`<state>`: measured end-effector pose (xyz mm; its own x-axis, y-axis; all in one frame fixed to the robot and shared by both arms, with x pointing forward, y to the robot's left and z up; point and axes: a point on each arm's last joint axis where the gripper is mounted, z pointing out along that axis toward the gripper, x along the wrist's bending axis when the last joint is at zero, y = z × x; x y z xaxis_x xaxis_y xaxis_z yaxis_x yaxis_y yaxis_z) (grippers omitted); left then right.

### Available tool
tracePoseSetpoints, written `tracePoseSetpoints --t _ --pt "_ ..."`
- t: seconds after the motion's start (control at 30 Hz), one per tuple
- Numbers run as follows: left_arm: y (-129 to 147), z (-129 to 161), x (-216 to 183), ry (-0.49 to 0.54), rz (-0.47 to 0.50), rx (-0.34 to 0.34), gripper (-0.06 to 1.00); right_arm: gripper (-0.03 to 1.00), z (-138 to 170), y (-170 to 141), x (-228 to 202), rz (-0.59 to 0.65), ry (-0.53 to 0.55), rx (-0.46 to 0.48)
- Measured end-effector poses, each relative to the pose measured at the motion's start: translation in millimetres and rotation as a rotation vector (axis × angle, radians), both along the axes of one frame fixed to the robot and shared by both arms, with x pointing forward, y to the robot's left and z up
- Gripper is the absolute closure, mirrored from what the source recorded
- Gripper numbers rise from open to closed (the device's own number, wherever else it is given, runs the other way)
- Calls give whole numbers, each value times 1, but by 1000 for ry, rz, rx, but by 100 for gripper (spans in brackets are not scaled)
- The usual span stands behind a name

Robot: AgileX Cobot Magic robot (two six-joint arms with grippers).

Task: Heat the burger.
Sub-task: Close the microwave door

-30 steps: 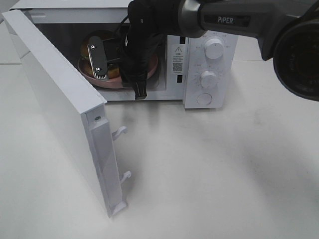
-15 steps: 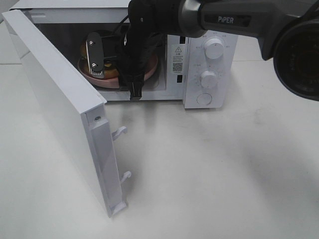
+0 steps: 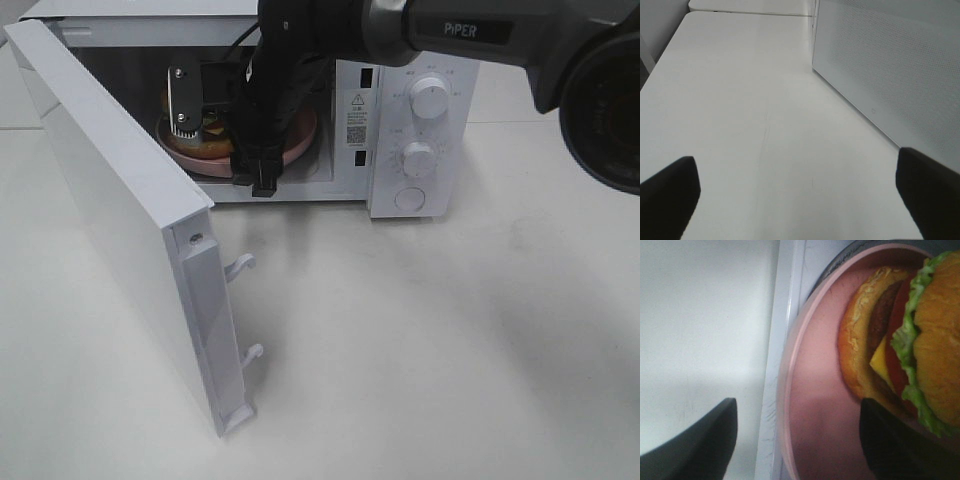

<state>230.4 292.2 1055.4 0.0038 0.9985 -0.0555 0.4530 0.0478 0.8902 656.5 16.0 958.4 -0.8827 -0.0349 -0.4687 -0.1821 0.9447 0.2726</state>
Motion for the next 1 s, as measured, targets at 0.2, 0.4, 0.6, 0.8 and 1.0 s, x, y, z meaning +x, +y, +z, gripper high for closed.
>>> tracePoseSetpoints --t 0.2,0.4,0.6,0.8,1.0 --pt "0 0 0 0 0 0 -4 28 1 -5 -8 -5 25 -5" --pt "0 0 0 0 0 0 -4 28 -4 -13 -18 -5 34 -14" --pt "0 0 0 0 0 0 -4 28 3 -19 -27 -5 -4 15" --pt "0 0 0 0 0 0 -4 28 4 -27 -36 -6 -15 23" --pt "0 0 0 0 0 0 -4 28 8 -45 -50 -19 -47 46"
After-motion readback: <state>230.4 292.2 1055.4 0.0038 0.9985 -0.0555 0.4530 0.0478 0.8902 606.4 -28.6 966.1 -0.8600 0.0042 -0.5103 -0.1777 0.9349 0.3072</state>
